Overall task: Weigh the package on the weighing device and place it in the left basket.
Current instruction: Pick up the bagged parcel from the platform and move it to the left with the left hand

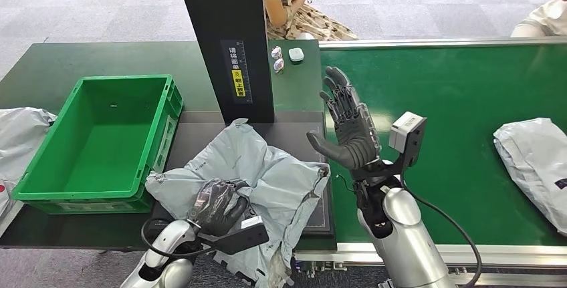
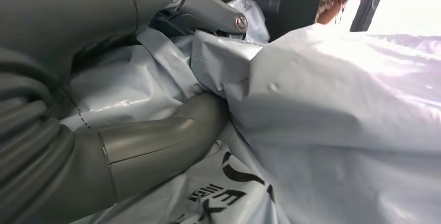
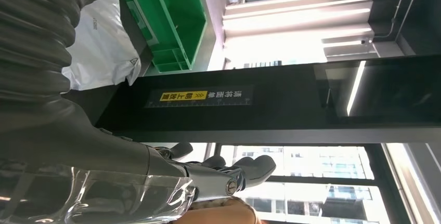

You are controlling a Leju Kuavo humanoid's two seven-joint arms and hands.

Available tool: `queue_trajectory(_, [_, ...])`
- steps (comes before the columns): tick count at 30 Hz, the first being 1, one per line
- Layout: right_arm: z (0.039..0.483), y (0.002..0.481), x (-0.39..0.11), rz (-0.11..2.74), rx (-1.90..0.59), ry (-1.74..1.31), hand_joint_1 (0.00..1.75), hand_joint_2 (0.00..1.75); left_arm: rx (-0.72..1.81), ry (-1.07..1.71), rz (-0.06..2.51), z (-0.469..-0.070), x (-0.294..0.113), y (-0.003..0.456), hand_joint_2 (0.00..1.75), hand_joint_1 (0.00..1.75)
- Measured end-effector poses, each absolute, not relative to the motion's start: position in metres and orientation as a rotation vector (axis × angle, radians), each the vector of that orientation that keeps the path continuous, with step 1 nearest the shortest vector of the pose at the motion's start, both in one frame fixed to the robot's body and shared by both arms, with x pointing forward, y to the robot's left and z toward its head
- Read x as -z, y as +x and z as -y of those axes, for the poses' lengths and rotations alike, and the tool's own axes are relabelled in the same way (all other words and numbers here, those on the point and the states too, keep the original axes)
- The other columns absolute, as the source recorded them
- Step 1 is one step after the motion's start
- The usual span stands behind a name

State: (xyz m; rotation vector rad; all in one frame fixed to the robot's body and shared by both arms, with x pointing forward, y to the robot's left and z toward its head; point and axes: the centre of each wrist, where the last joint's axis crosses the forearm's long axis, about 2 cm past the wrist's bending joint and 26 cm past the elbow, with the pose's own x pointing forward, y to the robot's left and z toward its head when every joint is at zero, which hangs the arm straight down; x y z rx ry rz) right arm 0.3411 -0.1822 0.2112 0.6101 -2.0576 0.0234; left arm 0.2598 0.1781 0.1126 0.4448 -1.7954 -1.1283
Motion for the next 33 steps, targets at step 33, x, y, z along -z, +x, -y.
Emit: queue_trajectory(33, [0.184,0.325,-0.191,2.028,0.067,0.696,0.0,1.75,0.039,1.023,2.46,-0.277,-0.239,0.262,1.75,1.75])
